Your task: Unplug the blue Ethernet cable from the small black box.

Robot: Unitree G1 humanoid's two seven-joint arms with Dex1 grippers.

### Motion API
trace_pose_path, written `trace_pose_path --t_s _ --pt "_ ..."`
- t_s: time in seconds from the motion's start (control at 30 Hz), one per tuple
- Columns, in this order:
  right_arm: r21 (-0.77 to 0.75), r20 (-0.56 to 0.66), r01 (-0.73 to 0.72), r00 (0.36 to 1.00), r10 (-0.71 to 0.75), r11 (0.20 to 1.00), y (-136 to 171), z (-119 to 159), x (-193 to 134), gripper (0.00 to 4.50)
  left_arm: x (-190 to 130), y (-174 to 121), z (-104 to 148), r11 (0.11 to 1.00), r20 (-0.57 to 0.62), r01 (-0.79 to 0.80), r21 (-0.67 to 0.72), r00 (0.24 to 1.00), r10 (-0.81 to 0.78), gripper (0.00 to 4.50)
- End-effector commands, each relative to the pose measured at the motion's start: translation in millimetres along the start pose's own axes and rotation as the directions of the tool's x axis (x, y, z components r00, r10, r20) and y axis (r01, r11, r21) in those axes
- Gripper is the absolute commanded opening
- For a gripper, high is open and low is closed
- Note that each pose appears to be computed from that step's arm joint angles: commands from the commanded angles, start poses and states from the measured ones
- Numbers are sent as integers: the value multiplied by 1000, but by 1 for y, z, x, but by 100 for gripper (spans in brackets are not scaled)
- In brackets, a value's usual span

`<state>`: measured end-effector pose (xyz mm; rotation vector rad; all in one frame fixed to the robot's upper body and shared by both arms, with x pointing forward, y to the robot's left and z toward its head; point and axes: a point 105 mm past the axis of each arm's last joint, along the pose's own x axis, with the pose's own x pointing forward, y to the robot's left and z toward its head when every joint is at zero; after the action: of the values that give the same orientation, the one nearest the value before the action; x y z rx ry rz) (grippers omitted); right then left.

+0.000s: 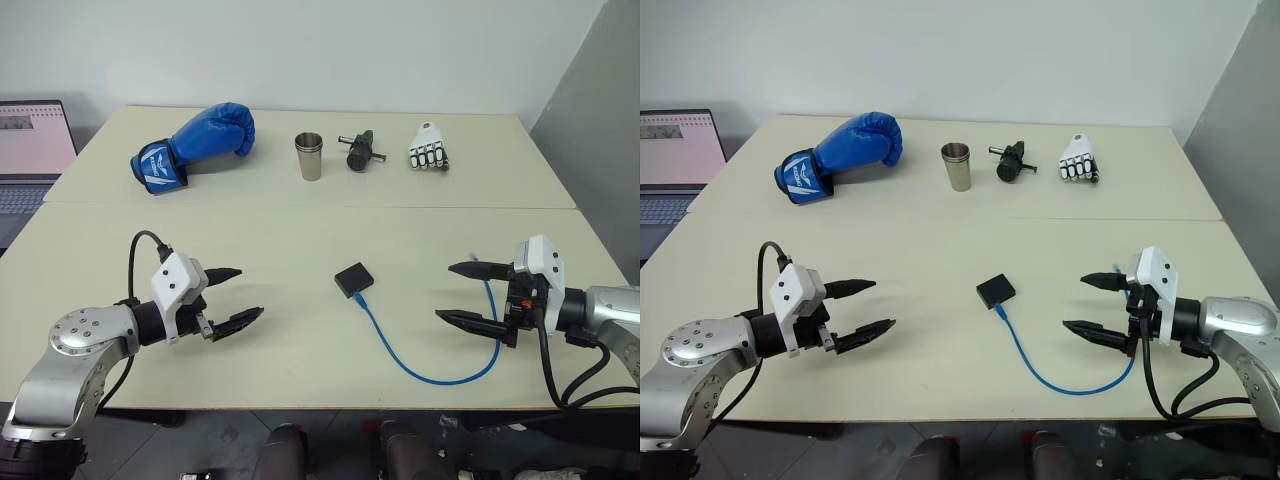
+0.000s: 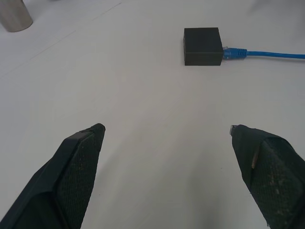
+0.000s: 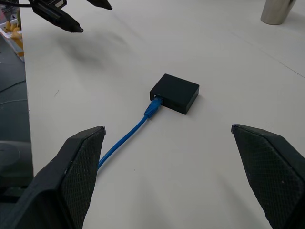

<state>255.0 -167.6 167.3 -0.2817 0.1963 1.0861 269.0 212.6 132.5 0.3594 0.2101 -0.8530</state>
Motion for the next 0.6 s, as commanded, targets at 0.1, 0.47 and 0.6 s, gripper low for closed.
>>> trace_pose_path --t_s 0.1,0.47,0.6 --pt "-38 10 -24 1000 24 999 5 8 3 449 -6 0 17 1000 56 -4 25 998 2 449" --pt "3 25 -56 998 56 998 31 3 37 449 -13 -47 24 935 -13 340 105 940 -341 449" --pt "16 -40 -2 999 2 1000 39 -14 68 449 -13 -54 23 901 -43 418 114 908 -416 449"
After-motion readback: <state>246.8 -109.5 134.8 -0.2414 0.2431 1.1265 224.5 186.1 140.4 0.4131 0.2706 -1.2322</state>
